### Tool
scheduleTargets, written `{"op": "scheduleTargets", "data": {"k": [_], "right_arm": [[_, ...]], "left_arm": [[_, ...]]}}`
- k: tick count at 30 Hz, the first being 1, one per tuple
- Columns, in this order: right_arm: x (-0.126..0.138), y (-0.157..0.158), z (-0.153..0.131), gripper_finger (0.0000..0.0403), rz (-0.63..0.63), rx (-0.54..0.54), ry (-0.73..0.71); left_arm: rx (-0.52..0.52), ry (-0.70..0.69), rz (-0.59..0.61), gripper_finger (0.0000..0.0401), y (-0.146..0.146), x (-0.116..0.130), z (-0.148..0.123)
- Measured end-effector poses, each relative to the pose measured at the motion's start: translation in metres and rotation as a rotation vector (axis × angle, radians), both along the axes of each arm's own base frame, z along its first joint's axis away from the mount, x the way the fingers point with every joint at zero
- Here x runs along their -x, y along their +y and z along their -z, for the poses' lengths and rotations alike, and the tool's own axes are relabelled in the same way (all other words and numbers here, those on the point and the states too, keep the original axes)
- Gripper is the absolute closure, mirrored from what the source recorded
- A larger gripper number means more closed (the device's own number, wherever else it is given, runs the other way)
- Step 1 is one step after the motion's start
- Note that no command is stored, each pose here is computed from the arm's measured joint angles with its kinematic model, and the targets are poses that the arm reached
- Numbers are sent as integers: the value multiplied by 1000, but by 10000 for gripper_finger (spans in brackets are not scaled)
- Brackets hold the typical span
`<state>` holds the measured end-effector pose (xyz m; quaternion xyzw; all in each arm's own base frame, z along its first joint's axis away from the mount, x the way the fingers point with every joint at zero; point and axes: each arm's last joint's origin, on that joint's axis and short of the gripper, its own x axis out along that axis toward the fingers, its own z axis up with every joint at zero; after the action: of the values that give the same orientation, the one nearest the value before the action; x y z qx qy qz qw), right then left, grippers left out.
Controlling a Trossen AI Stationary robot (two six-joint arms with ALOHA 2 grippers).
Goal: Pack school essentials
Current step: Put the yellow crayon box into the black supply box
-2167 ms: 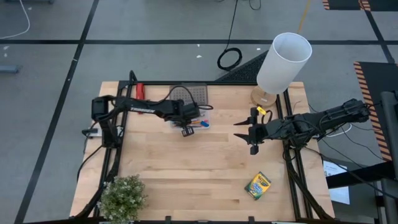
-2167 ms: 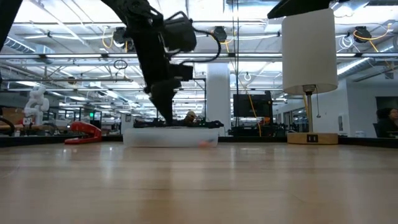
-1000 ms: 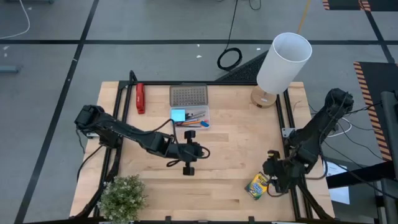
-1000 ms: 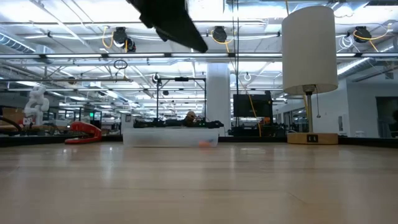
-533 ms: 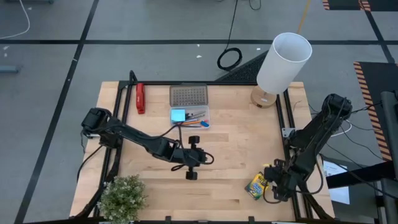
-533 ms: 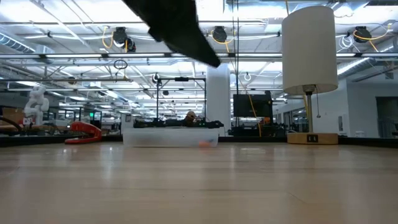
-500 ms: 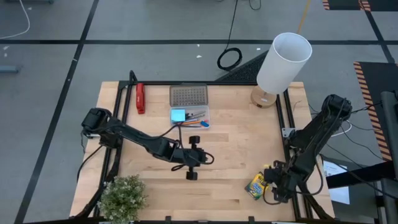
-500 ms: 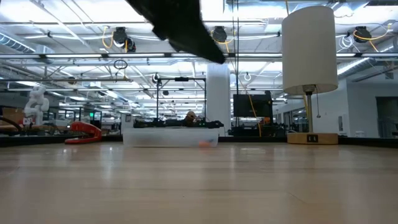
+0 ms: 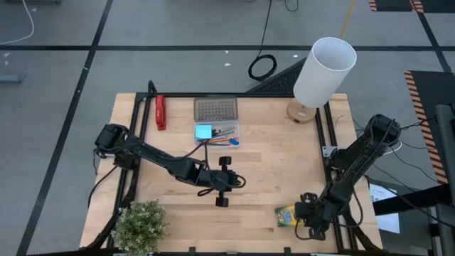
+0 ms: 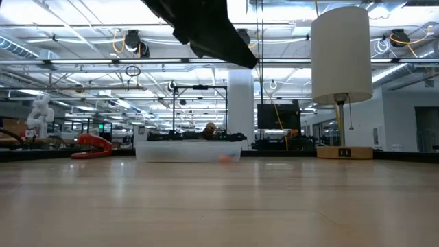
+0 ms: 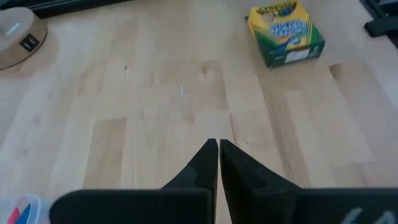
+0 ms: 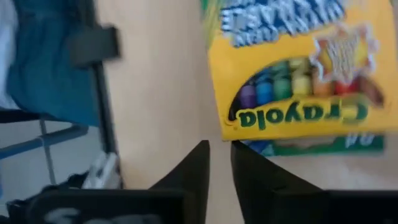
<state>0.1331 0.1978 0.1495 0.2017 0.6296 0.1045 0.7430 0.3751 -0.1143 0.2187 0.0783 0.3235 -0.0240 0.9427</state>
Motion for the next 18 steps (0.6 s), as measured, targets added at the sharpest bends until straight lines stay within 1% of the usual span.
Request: {"op": "scheduleTargets", "data": {"k": [2,6,10,12,18], "right_arm": [[-6,0,1,357,0,-2,-36],[-20,-4,6,374,13,38,-114],[-36,-10,16,383,11,62,-141],[-45,-12,19,384,4,57,-175],[-72,-24,19,385,13,44,-298]], "left_arm": [[13,-17,14,380,-3,0,-1],[36,-58,56,380,-14,0,-5],[35,-92,99,380,-28,1,-3],[42,-119,114,380,-34,-3,0],[23,-82,136,380,-40,-6,18]]}}
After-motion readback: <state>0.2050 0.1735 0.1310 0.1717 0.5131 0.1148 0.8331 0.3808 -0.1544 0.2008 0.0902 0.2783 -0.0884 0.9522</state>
